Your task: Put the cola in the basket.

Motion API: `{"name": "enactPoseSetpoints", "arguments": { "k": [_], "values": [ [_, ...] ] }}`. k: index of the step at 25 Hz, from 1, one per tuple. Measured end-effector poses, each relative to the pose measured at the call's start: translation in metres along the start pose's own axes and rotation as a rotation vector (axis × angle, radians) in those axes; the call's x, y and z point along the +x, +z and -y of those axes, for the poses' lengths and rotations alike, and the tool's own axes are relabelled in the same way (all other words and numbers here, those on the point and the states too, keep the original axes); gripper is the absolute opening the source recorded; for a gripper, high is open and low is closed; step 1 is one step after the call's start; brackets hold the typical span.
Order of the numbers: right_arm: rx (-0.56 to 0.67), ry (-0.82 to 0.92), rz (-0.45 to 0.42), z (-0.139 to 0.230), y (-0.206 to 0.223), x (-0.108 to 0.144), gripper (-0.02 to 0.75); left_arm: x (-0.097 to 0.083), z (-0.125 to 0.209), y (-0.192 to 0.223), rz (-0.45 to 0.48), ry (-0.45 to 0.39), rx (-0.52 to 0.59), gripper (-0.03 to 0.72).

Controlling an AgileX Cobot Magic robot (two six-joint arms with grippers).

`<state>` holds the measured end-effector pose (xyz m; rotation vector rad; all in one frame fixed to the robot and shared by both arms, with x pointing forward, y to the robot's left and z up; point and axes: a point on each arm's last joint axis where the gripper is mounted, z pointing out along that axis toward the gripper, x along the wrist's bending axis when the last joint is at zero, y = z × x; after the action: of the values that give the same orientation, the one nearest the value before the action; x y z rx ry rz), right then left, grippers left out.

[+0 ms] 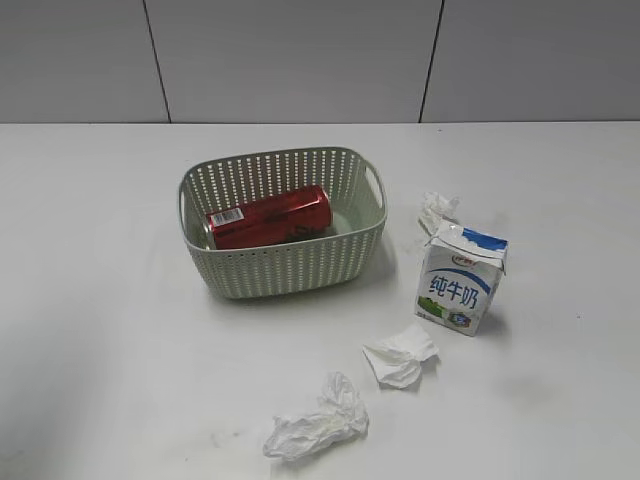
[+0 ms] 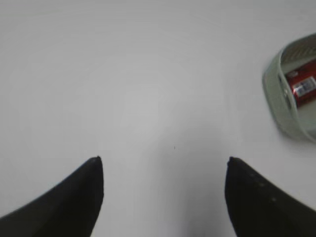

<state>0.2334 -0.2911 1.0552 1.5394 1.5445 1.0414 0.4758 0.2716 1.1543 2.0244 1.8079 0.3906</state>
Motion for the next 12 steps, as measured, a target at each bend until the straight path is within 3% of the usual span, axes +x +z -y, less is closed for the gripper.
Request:
{"name": "enactPoseSetpoints", "arguments": {
  "k": [12],
  "values": [
    [0.0,-0.001,0.0,0.0,0.0,0.0,0.571,-0.001,0.116,-0.027,0.001,-0.006,-0.078,0.576]
  ]
}}
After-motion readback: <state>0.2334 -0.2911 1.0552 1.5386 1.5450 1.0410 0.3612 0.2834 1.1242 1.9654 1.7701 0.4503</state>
